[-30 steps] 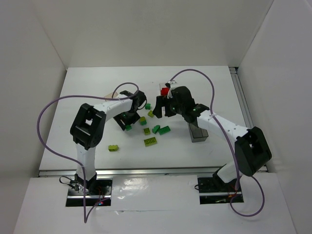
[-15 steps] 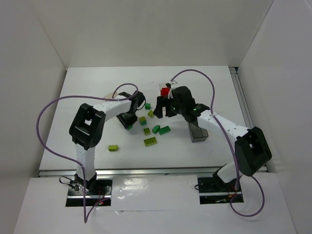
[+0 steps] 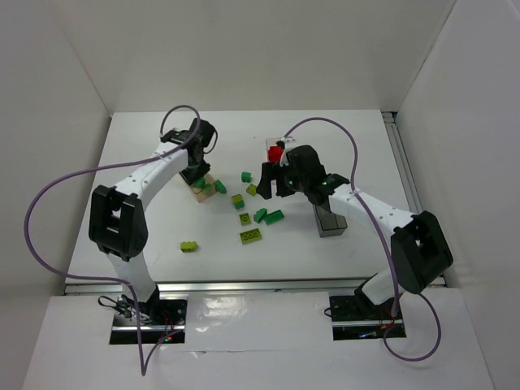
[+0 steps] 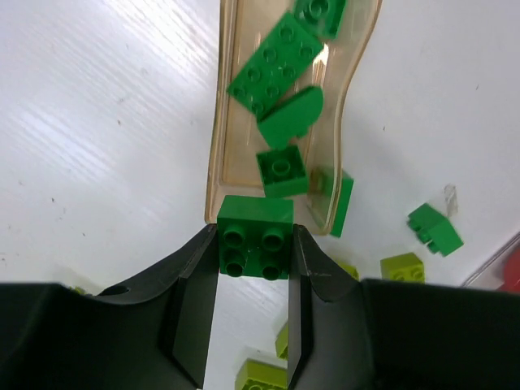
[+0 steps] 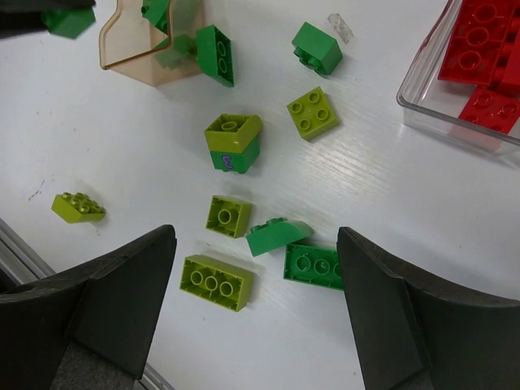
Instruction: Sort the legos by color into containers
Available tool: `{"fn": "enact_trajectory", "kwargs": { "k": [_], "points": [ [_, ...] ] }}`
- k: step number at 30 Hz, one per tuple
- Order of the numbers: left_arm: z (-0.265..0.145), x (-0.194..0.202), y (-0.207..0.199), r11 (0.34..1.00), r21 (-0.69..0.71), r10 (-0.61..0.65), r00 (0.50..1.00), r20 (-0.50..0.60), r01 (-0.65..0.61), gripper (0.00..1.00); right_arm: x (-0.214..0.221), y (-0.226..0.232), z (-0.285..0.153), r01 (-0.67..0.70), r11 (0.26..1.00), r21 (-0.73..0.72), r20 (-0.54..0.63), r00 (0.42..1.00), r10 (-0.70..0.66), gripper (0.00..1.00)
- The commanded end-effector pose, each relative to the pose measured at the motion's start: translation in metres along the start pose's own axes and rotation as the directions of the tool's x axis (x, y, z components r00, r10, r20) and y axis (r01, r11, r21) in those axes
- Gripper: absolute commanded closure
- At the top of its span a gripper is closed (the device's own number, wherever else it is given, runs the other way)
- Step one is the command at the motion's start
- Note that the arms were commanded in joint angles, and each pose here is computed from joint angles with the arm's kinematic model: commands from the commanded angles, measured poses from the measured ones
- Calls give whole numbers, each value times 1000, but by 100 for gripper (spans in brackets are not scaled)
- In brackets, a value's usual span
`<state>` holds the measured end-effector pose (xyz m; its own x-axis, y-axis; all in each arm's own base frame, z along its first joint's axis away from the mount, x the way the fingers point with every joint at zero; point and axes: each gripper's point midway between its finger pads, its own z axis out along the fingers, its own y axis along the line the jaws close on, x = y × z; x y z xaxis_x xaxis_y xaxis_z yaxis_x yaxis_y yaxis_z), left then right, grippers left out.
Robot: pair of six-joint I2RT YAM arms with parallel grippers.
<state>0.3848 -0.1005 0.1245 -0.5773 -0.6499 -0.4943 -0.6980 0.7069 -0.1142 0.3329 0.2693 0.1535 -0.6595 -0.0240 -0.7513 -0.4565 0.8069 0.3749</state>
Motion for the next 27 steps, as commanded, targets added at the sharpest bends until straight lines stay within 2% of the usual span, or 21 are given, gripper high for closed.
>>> {"fn": "enact_trajectory", "kwargs": {
  "k": [1,4,6,9,15,20,25,27],
  "points": [
    [9,-22,-1,1000,-9,23,1000,19,-23,58,-9,2,-9,16,1000,-8,27,999,-16,13],
    [26,-30,-4,999,-31,24,1000,6,-24,54,-13,2,-9,17,1000,-2,39,999,-17,13],
    [32,-37,-8,999,-34,23,1000,9,-22,34,-9,0,-8,15,1000,2,29,999,-15,13],
    [38,-36,-12,998,-21,63,998,-20,-64,10,-13,-2,-11,12,1000,6,41,999,-12,13],
    [-1,-28,-39,973,130,185,981,50,-190,9,-15,-1,-14,14,1000,3,49,999,-14,13],
    [-37,10,-75,866,377,320,943,88,-329,16,-18,-7,-14,8,1000,27,59,998,-9,13],
    [-44,67,-85,825,404,407,911,58,-394,24,-22,-16,-18,5,999,51,69,998,-9,13],
    [-28,79,-82,848,356,410,912,30,-393,24,-23,-20,-18,0,998,58,72,997,-4,13]
  ]
}}
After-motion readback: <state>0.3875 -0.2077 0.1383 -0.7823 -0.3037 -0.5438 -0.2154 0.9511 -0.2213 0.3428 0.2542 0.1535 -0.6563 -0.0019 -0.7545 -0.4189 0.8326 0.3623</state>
